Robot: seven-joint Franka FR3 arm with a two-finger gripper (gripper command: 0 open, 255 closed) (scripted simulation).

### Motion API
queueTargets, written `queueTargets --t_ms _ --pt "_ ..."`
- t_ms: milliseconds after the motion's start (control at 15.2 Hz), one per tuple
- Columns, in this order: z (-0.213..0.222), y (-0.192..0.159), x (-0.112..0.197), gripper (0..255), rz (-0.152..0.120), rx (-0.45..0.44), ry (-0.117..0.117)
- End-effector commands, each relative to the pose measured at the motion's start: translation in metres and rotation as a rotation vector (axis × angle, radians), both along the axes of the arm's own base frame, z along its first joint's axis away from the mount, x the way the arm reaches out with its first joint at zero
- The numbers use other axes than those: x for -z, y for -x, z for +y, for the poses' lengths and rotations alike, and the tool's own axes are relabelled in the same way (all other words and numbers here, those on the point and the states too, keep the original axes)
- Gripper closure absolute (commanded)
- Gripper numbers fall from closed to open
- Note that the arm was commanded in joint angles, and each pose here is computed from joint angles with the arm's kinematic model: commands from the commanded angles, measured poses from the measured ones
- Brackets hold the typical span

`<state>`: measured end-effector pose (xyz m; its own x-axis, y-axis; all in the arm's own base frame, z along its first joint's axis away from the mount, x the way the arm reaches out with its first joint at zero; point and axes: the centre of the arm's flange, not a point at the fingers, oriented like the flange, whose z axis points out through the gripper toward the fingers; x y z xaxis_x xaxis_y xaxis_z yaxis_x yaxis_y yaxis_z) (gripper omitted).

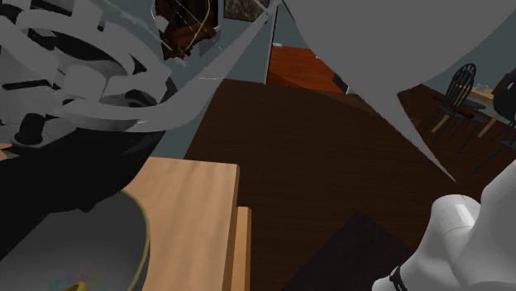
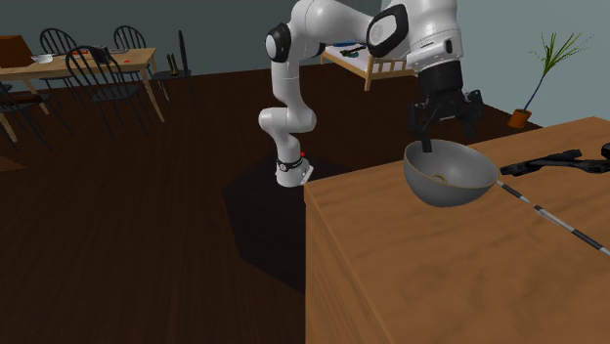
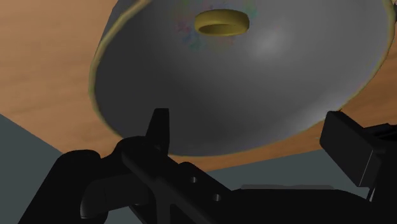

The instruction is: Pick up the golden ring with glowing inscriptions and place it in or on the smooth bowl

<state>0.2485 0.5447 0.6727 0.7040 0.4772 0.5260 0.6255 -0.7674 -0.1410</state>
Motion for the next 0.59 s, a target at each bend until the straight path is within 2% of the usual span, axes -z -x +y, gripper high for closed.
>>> queueTargets --t_ms 0,66,528 --pt "-0.0103 0.0079 -0.0211 0 0.001 -0.001 0.000" --pt "-0.0147 0.0114 -0.0298 0 0.001 -0.001 0.000" --pt "-0.0147 0.0114 -0.0298 0 0.001 -0.001 0.000"
